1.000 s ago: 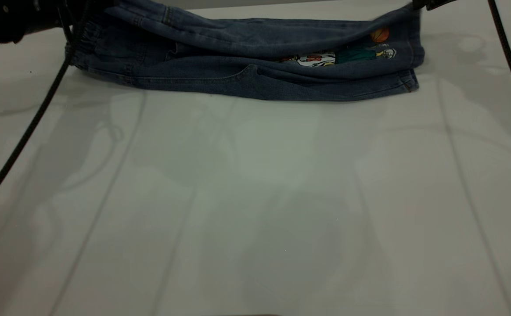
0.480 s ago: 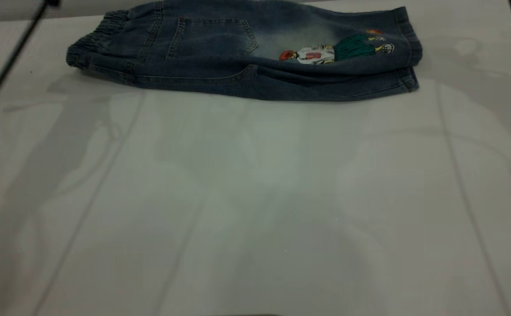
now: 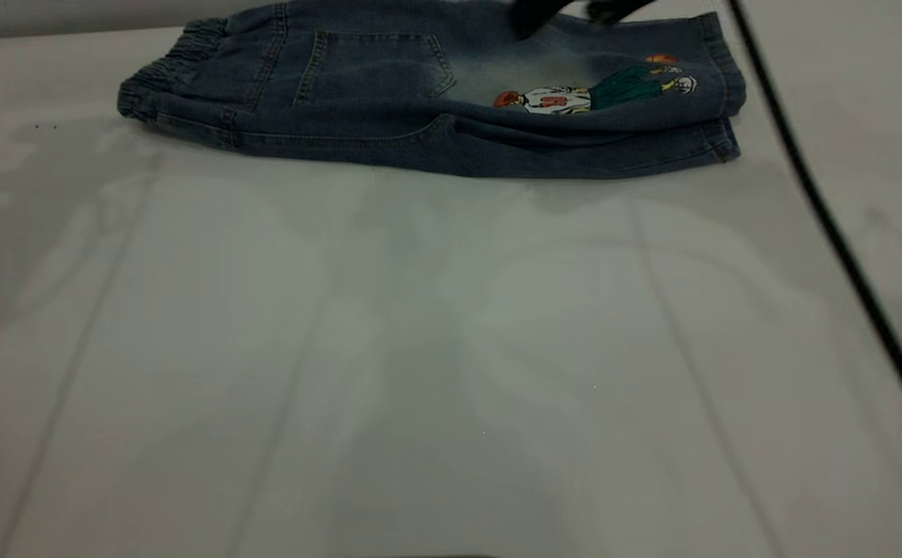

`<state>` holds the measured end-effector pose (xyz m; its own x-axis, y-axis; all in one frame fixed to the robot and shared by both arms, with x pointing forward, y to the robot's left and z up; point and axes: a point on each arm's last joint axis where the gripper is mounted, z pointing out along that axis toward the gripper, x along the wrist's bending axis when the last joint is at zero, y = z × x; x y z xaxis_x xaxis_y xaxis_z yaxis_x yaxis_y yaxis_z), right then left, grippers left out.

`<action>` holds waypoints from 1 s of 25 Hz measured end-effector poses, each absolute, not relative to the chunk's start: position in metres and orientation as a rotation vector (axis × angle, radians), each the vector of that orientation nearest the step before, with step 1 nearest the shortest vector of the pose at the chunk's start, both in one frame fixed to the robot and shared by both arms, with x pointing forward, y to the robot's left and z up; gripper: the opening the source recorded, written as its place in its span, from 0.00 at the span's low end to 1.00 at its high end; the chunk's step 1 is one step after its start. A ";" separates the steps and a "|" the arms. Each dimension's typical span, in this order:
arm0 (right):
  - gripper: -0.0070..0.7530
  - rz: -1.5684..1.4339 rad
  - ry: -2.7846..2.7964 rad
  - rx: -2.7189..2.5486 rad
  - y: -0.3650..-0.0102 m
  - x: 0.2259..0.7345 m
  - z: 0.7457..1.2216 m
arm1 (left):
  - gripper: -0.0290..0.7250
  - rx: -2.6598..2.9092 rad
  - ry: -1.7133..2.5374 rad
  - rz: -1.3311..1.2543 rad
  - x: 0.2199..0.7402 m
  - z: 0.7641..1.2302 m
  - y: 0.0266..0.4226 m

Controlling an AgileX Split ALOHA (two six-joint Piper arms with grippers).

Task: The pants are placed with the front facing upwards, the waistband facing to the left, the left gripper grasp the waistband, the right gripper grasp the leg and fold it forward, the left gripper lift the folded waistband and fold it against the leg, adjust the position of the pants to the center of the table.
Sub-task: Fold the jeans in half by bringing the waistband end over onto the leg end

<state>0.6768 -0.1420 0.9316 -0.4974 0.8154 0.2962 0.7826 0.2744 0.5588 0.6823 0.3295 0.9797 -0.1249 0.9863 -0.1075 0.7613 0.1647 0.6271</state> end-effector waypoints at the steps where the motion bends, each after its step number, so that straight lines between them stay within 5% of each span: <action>1: 0.76 1.037 2.490 1.524 -0.134 0.674 0.932 | 0.57 1.654 1.957 0.582 0.685 0.979 0.333; 11: 0.76 1.034 2.627 1.381 -0.087 0.651 0.931 | 0.57 1.696 2.053 0.434 0.732 0.917 0.336; 25: 0.73 1.026 2.655 1.379 -0.086 0.649 0.930 | 0.57 1.672 2.029 0.257 0.774 0.868 0.324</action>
<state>0.6486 -0.0858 0.9302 -0.6197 0.7251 0.3004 0.7387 0.4096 0.5353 0.7740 0.3243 0.8683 -0.1255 0.9595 -0.2523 0.8661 0.2300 0.4438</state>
